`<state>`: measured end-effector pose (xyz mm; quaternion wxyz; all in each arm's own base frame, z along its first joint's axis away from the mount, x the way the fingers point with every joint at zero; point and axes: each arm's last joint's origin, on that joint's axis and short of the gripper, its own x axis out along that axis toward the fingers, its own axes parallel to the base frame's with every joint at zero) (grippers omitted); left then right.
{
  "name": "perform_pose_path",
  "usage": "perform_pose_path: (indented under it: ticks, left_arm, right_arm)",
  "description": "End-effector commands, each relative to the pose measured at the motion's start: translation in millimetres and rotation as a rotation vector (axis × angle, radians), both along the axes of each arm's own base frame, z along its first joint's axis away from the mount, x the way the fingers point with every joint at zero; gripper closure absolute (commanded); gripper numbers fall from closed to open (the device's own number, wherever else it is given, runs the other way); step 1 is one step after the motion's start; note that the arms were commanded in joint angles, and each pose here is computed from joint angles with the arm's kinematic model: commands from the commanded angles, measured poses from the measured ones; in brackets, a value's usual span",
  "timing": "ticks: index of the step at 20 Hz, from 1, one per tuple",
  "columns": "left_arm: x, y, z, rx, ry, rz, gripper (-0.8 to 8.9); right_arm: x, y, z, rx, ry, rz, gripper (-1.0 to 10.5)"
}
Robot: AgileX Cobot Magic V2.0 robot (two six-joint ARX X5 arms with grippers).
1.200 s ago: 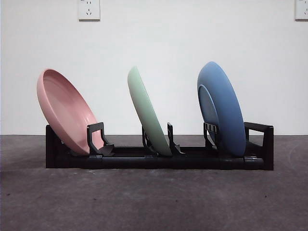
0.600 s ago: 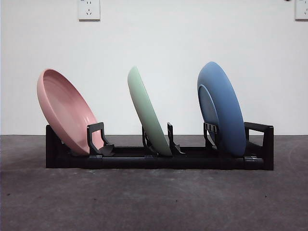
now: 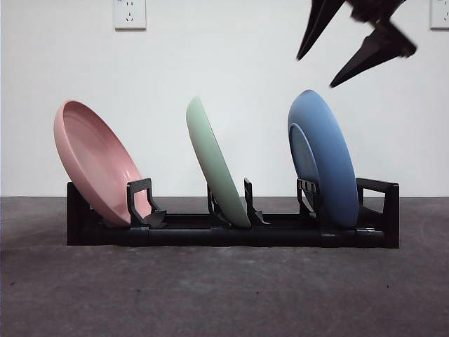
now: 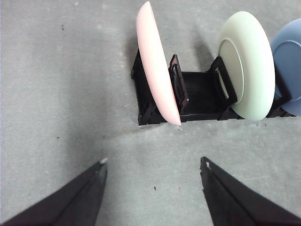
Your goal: Place the plate
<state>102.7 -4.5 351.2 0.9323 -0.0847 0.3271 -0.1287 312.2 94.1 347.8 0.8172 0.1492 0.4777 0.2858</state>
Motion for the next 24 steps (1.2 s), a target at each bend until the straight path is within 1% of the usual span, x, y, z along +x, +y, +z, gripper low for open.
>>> perform_pose_path:
  ticks: [1,4,6,9,11,14,17,21,24]
  left_arm:
    - [-0.1,-1.0,7.1,0.000,-0.028,-0.010,5.01]
    - [-0.2,-1.7,7.1,0.000,-0.028,-0.016,5.01]
    - [-0.2,-1.9,7.1,0.000,-0.028,-0.018,5.01]
    - [-0.2,-1.9,7.1,0.000,-0.028,-0.018,5.01]
    - [-0.2,-1.9,7.1,0.000,-0.028,-0.018,5.01]
    - [-0.2,-1.9,7.1,0.000,-0.028,-0.018,5.01]
    - [-0.2,-1.9,7.1,0.000,-0.028,-0.018,5.01]
    - [-0.1,-1.9,7.2,0.000,-0.028,-0.018,5.01]
    - [-0.1,-1.9,7.2,0.001,-0.029,-0.018,5.01]
  right_arm:
    - [12.8,9.6,-1.1,0.002,-0.042,0.000,6.3]
    - [20.6,17.1,-10.9,-0.046,-0.046,-0.016,6.3]
    - [24.1,21.0,-16.5,-0.049,-0.035,-0.007,7.0]
    - [27.3,24.6,-21.2,-0.052,-0.029,-0.001,8.8]
    - [27.3,25.6,-21.5,-0.057,-0.034,0.002,9.4]
    - [27.0,25.6,-21.1,-0.053,-0.031,0.001,9.4]
    - [22.9,25.0,-12.1,-0.021,-0.038,0.013,9.4]
    - [5.2,22.3,24.0,0.067,-0.027,0.074,9.4]
    - [-16.0,17.2,58.4,0.091,-0.057,0.125,9.4]
